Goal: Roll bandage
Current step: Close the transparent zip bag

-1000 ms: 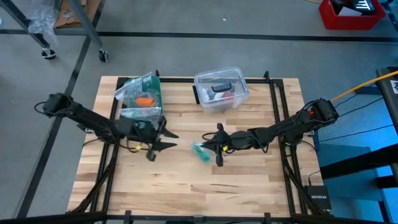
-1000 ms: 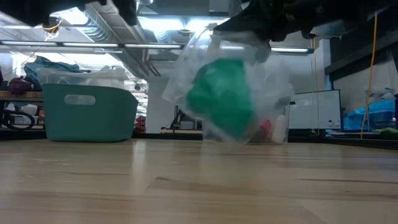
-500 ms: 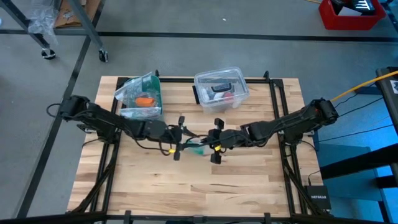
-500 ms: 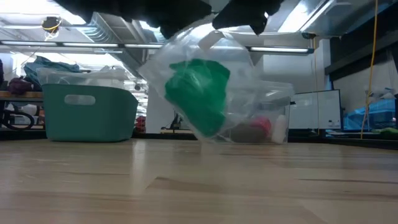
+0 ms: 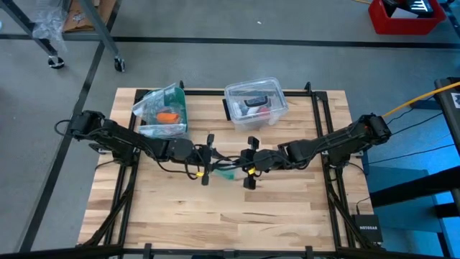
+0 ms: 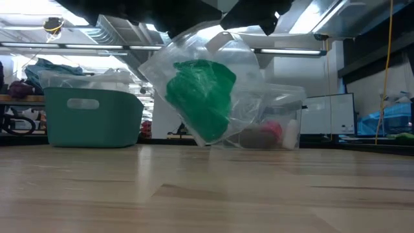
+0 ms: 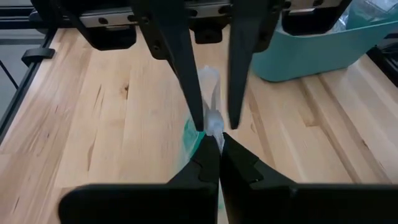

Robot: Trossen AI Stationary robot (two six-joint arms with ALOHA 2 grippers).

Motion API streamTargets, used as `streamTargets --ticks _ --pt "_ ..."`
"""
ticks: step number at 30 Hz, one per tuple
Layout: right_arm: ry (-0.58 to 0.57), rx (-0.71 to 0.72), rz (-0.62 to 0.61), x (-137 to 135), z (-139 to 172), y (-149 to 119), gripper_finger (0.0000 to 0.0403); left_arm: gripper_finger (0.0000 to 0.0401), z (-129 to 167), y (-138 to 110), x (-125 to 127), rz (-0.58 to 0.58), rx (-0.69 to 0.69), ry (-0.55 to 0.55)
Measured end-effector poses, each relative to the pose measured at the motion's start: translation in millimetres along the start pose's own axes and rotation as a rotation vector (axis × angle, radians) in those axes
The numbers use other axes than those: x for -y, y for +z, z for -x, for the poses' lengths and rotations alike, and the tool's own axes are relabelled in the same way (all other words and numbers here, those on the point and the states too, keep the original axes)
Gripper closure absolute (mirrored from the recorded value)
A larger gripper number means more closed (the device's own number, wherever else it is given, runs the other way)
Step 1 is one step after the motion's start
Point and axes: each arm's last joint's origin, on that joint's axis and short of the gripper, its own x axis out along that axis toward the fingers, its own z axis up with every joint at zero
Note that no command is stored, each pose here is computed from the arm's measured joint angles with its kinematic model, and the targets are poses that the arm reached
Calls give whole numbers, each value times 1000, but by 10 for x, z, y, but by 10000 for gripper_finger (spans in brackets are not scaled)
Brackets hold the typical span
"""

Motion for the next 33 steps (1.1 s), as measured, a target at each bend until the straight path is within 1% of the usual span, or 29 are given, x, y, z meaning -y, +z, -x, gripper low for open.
streamTargets --ticks 5,9,12,24,33 --pt "0 1 0 0 0 1 398 371 0 -1 -2 -1 -2 0" --pt "0 -1 0 0 0 -1 398 392 1 -4 -2 8 -5 -1" --pt "1 -1 0 0 0 -1 398 394 7 -7 -2 31 -14 -1" --pt "17 -4 -8 -6 -8 -4 398 398 90 -20 7 56 -108 -13" --pt "19 -6 -7 -7 -7 -5 398 399 306 -14 34 58 -249 -36"
